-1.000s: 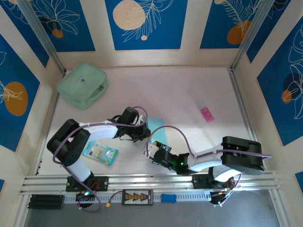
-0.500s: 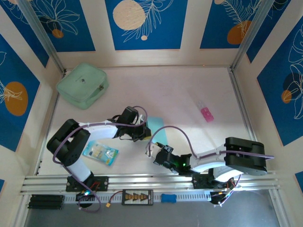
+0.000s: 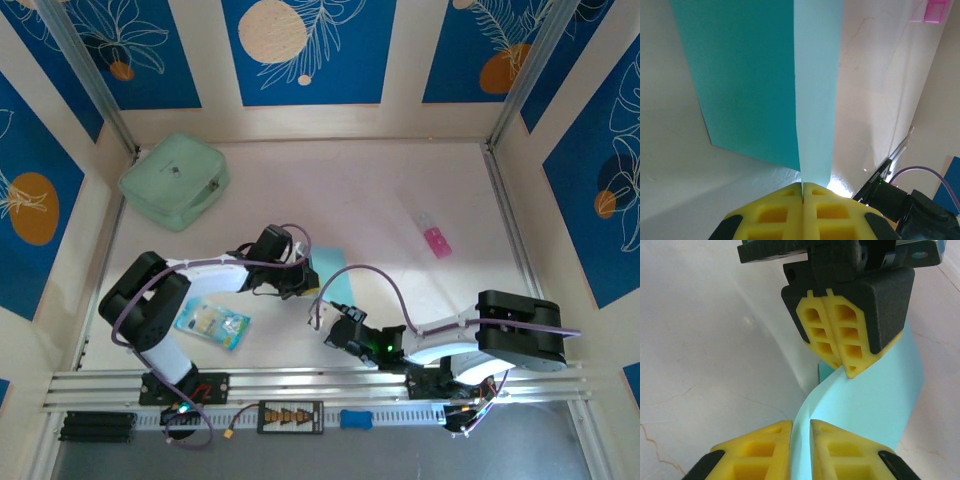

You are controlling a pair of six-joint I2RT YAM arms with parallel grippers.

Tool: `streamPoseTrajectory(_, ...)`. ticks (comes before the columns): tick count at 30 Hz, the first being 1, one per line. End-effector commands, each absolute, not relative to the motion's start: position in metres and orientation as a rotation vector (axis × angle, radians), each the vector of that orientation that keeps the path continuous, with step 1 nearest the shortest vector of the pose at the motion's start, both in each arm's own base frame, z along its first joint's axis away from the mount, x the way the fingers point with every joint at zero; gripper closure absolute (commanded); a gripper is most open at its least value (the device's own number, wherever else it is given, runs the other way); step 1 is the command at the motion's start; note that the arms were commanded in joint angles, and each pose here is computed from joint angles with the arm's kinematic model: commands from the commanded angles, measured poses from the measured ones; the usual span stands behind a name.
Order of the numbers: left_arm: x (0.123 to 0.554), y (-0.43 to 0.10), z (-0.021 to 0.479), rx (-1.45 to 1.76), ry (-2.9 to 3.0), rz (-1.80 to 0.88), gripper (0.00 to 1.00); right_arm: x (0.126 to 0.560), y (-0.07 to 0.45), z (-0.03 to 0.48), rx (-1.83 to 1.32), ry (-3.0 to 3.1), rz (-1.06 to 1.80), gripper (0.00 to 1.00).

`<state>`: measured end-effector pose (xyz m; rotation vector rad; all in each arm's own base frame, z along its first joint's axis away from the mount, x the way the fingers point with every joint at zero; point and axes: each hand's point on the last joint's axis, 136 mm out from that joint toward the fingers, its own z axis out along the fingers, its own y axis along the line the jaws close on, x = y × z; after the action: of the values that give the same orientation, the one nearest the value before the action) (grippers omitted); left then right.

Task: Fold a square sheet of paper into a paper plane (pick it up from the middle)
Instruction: Third fold the triangle at the center of the table.

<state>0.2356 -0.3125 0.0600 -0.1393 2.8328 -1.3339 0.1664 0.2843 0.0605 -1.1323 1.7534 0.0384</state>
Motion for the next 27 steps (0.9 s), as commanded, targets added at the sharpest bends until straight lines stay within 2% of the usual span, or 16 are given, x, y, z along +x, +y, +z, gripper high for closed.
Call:
streamPoseTrajectory(1, 0.241, -0.313, 0.071, -0.134, 2.803, -1.376, 0.94, 0.170, 0.283, 0.068, -1.047, 1.758, 0.065, 0.85)
streamPoseTrajectory(9, 0.241, -0.311, 0.074, -0.133, 2.795, -1.370, 0.91, 0.172, 0.281, 0.068, -1.016, 1.783, 0.093, 0.94)
streamPoseTrajectory(12, 0.243, -0.308, 0.075, -0.124, 2.795, -1.348, 0.81, 0.172, 0.281, 0.068, -1.005, 1.801, 0.113, 0.95)
streamPoseTrajectory(16, 0.246, -0.295, 0.080, -0.095, 2.800, -1.262, 0.56, 0.174, 0.280, 0.069, -0.918, 1.903, 0.235, 0.98)
streamPoseTrajectory(20, 0.257, -0.263, 0.090, -0.068, 2.807, -1.090, 0.44, 0.179, 0.275, 0.075, -0.735, 2.078, 0.465, 0.99)
streamPoseTrajectory(22, 0.263, -0.253, 0.097, -0.078, 2.782, -1.075, 0.41, 0.180, 0.272, 0.078, -0.646, 2.163, 0.588, 1.00)
streamPoseTrajectory(27, 0.271, -0.251, 0.109, -0.068, 2.743, -1.116, 0.40, 0.181, 0.269, 0.089, -0.510, 2.276, 0.841, 1.00)
